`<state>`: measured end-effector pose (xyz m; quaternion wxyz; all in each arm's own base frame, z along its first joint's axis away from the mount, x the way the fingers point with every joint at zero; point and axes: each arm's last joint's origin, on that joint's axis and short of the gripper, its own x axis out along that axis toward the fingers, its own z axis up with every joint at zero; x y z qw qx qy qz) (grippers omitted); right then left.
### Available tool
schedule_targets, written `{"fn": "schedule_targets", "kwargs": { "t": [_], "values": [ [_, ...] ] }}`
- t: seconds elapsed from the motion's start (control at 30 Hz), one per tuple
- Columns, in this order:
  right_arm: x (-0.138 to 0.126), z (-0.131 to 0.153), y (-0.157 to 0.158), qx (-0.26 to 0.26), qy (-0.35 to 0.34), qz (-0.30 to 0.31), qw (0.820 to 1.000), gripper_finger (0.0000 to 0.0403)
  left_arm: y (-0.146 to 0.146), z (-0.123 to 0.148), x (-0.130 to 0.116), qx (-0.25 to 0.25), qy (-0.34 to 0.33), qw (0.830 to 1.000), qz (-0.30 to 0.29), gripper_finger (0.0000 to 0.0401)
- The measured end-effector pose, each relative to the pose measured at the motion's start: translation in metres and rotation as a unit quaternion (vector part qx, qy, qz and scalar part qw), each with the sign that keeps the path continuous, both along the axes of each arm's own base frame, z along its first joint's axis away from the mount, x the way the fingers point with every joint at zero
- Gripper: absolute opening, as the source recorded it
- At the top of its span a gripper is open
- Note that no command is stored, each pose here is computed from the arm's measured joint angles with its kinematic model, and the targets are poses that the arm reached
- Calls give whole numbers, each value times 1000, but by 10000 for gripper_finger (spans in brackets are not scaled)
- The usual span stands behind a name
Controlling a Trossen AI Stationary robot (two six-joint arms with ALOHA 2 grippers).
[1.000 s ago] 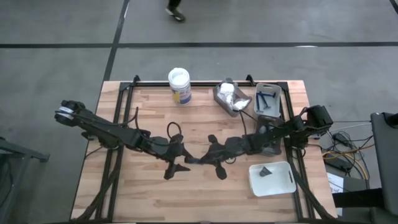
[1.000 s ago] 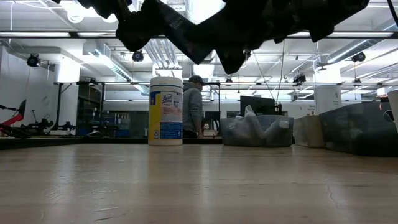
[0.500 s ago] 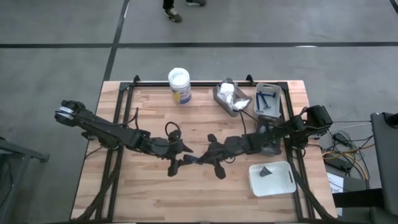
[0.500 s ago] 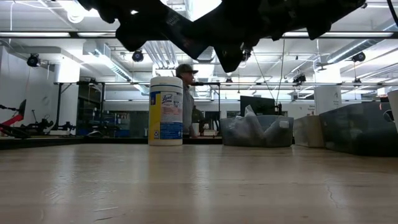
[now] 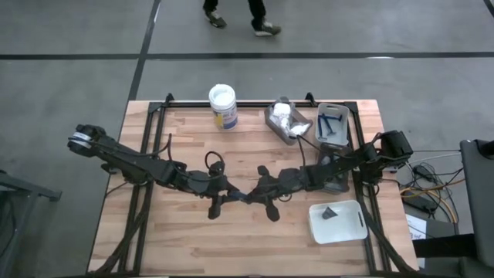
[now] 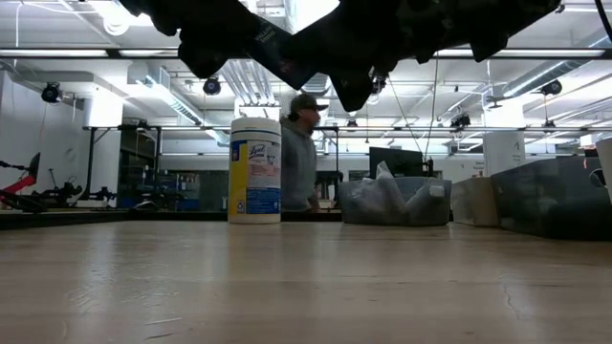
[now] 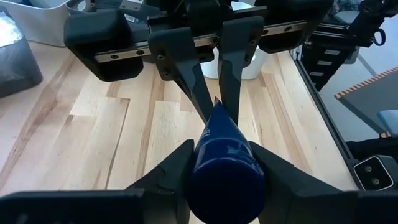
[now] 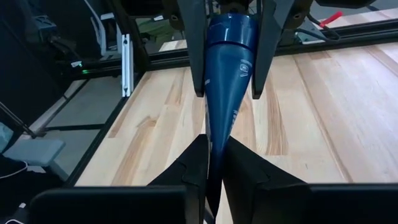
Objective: Pick & Place Travel size toiletries
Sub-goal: Put the blue shave cream into the white bin
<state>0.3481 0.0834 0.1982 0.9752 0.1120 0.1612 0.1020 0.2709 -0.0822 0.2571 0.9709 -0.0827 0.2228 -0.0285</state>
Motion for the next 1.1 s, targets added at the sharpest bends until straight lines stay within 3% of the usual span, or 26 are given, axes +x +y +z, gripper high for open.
{"fn": "schedule_targets", "kwargs": {
  "t": [0.27, 0.6, 0.87, 1.1],
  "values": [
    [-6, 2, -3, -15, -12, 4, 1000, 87, 1, 3, -1, 21, -9, 1000, 3, 145],
    [-17, -2, -7, -4, -46, 3, 999, 169, 5, -1, -12, 35, -53, 998, 23, 132],
    [-19, -4, -7, -2, -53, 1, 999, 219, 14, -12, -39, 4, -142, 989, 33, 138],
    [-18, 1, -11, -13, -99, -37, 994, 246, 22, -30, -62, -19, -237, 971, 35, 135]
  ]
}}
